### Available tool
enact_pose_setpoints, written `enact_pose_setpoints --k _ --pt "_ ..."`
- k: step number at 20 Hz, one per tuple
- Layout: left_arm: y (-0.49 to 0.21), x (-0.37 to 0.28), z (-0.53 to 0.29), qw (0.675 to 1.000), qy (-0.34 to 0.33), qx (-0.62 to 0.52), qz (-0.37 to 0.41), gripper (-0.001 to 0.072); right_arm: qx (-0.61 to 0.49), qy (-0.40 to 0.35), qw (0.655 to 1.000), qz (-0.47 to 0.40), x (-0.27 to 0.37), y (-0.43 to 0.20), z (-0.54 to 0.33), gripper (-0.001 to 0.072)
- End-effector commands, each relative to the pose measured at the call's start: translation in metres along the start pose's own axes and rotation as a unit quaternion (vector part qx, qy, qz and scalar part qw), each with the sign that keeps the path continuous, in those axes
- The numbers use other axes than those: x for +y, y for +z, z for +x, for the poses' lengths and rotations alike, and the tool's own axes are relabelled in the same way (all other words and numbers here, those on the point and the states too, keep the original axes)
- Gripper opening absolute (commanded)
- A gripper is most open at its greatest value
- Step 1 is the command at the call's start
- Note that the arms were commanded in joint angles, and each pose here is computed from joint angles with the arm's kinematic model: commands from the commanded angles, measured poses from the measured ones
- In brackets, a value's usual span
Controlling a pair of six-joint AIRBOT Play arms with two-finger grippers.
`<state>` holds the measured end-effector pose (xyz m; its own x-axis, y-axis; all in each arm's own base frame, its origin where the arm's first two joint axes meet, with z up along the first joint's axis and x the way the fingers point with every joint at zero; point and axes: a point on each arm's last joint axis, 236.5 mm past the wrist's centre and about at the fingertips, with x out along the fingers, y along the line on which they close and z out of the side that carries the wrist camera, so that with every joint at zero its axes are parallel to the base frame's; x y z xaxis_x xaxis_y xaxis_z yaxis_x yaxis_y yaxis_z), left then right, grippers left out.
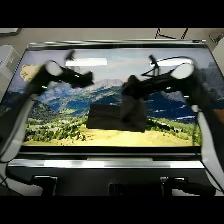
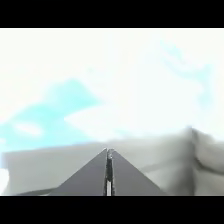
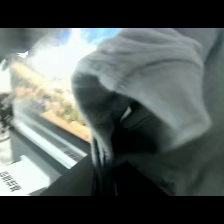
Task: Fold the clothes and pants, and hang the long-sleeved shirts on hangers.
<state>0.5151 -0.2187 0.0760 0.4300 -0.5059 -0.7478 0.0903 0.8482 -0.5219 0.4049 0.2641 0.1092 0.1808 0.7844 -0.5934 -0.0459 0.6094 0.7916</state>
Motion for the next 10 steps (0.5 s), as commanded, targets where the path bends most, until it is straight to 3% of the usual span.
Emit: enact_pose_setpoints --k 1,3,4,5,7,10 --pt "0.053 0.064 -0.153 0.988 0.1 -0.12 0.017 0.0023 0.029 0.063 0.996 0.049 0.015 -0.012 0.104 0.0041" --pt "0.062 0.055 -0.21 0.979 0.102 -0.174 0.028 0.0023 0.055 0.091 0.989 0.108 0.012 -0.028 0.159 0.0065" --pt "0.063 0.05 -0.23 0.975 0.103 -0.193 0.032 0.0024 0.068 0.096 0.984 0.137 0.006 -0.039 0.183 0.0332" --pt "0.062 0.046 -0.243 0.972 0.106 -0.205 0.041 0.0023 0.077 0.1 0.98 0.153 0.003 -0.046 0.198 0.0667" --pt "0.058 0.04 -0.255 0.97 0.108 -0.21 0.049 0.0024 0.074 0.102 0.981 0.15 -0.003 -0.043 0.2 0.0694" --pt "0.052 0.041 -0.257 0.971 0.113 -0.2 0.062 0.0024 0.051 0.088 0.99 0.101 -0.021 -0.004 0.135 0.0691"
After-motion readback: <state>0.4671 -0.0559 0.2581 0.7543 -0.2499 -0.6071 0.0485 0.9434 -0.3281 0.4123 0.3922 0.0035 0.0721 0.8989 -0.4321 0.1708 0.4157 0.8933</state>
